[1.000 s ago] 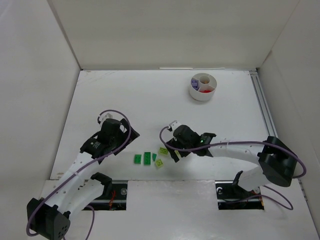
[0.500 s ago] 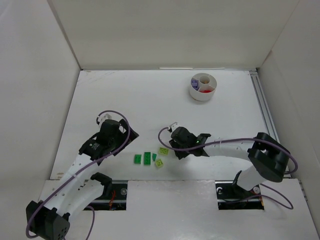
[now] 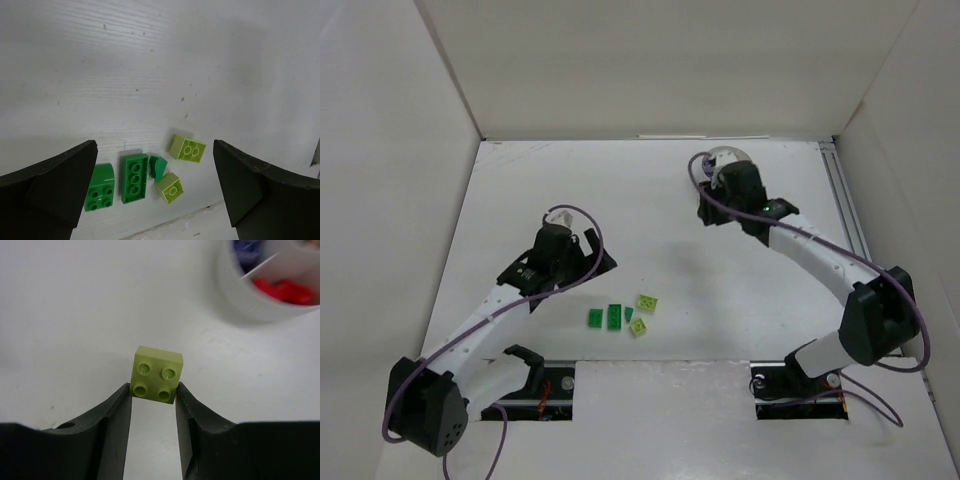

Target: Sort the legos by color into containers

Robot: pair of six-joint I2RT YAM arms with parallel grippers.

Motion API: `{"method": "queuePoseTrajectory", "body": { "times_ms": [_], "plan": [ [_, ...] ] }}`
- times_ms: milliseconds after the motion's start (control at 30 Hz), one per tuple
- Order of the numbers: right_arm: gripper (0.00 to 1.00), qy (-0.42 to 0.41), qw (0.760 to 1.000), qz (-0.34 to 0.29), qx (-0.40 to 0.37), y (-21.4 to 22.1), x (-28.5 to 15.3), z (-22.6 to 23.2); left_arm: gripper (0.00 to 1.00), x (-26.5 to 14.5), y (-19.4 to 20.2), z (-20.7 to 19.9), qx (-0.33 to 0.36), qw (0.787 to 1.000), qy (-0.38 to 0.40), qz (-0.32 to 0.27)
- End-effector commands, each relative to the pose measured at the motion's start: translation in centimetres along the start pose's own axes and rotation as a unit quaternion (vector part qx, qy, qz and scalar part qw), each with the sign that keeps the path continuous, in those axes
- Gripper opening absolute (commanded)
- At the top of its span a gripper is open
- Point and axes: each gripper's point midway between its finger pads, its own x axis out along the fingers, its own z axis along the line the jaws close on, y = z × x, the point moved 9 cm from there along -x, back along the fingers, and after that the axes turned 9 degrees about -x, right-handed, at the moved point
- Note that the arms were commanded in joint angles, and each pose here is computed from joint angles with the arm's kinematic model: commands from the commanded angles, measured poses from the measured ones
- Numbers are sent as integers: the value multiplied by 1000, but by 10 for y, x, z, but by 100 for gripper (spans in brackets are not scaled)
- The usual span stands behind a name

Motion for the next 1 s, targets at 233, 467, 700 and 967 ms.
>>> {"method": "queuePoseTrajectory", "body": {
  "times_ms": [233,467,700,967],
  "plan": [
    [24,113,990,-59,57,-73,10,-163,100,52,-4,-64,208,972,67,88],
    [27,121,990,-31,70,-82,54,-209,100,57,13,-86,294,946,77,109],
    [32,91,993,-23,72,-82,87,-215,100,55,22,-86,304,942,66,128],
    [50,89,993,-9,82,-73,90,-208,100,58,53,-76,337,928,18,156]
  ]
}}
